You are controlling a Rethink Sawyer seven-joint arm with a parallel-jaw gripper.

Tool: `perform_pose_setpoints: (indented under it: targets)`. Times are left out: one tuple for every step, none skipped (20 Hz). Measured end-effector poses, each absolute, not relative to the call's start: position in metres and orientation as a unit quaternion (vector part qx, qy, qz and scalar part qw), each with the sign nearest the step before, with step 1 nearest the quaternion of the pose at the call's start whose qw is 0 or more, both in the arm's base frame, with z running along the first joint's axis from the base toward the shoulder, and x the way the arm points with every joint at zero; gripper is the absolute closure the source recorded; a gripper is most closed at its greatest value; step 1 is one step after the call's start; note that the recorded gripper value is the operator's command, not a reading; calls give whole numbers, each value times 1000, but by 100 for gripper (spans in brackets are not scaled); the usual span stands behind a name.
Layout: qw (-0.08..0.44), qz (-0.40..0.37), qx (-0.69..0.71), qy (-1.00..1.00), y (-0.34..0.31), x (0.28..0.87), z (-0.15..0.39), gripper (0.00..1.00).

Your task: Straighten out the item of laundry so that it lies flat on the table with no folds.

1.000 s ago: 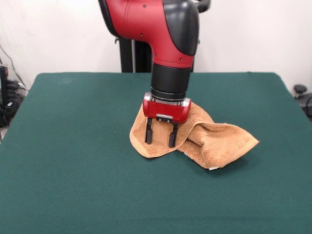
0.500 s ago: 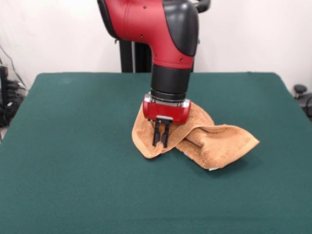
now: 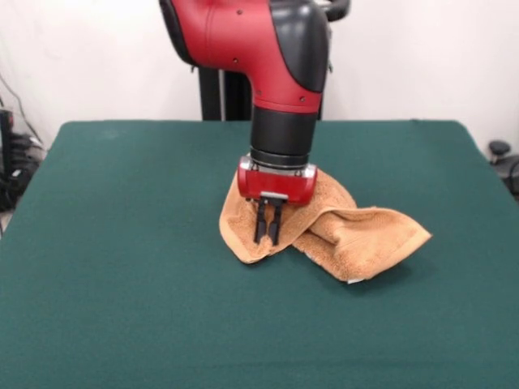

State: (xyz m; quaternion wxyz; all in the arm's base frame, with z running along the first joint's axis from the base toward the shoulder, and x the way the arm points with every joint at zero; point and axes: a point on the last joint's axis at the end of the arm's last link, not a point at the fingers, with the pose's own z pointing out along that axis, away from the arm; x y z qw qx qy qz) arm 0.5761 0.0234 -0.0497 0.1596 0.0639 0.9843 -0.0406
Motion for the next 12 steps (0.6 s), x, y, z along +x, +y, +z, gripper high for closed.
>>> perform_pose_setpoints:
  targets:
    - [160, -42, 62, 984, 24, 576, -49, 100]
    - [160, -43, 61, 984, 25, 576, -49, 100]
    - [160, -45, 58, 984, 28, 576, -48, 100]
    - [160, -48, 55, 984, 31, 576, -46, 100]
    - [160, -49, 53, 985, 35, 576, -44, 100]
    - [159, -51, 50, 985, 40, 576, -41, 100]
    - [158, -52, 48, 985, 44, 577, -38, 100]
    - [157, -53, 47, 985, 48, 577, -34, 100]
    - [156, -53, 46, 985, 52, 577, -31, 100]
    - [152, -52, 41, 986, 65, 578, -20, 100]
    - [148, -51, 39, 987, 74, 577, -12, 100]
    - [144, -50, 37, 988, 80, 576, -6, 100]
